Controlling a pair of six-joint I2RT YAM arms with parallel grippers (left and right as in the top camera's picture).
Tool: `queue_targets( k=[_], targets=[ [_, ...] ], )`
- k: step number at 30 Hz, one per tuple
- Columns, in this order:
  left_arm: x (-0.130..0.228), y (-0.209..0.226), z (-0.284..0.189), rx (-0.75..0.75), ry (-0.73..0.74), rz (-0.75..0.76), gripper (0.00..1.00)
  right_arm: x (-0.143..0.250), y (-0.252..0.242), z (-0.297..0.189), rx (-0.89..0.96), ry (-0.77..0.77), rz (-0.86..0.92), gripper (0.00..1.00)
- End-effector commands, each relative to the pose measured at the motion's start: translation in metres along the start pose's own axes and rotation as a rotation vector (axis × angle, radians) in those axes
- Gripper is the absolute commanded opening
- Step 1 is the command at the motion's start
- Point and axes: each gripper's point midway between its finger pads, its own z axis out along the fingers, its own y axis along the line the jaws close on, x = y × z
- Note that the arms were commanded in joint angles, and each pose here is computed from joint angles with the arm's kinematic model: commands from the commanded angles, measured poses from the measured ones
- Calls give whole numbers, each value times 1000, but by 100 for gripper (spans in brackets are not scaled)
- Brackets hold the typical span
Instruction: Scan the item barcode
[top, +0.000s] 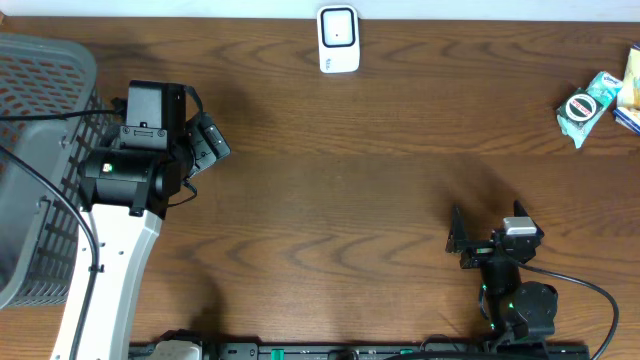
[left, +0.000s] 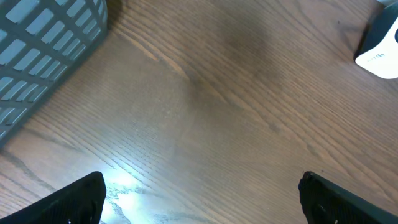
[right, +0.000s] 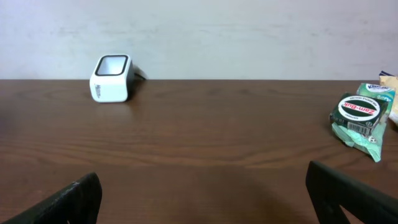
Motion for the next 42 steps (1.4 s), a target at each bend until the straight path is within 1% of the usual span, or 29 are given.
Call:
queue_targets(
  k=[1, 22, 26, 28, 30, 33, 36, 38, 40, 42],
  targets=[
    [-5, 0, -4, 0, -14, 4, 98, 0, -2, 0, 7, -5, -14, 99],
    [-5, 0, -4, 0, -14, 4, 98, 0, -2, 0, 7, -5, -14, 99],
    [-1, 7, -4, -30, -3, 76, 98, 0, -2, 0, 7, -5, -14, 99],
    [7, 8, -5, -25, 32, 81, 98, 0, -2, 0, 7, -5, -14, 99],
    [16, 7, -4, 0, 53, 109, 98, 0, -2, 0, 7, -5, -14, 99],
    [27, 2, 5, 73, 38, 206, 98, 0, -2, 0, 7, -5, -14, 99],
    [43, -11, 21, 213, -39, 359, 98, 0, -2, 0, 7, -5, -14, 99],
    [55, -17, 27, 305, -104, 428, 98, 0, -2, 0, 7, -5, -14, 99],
    [64, -15, 29, 339, -142, 425, 98, 0, -2, 0, 7, -5, -14, 99],
    [80, -3, 28, 343, -154, 422, 98, 0, -2, 0, 7, -5, -14, 99]
  ],
)
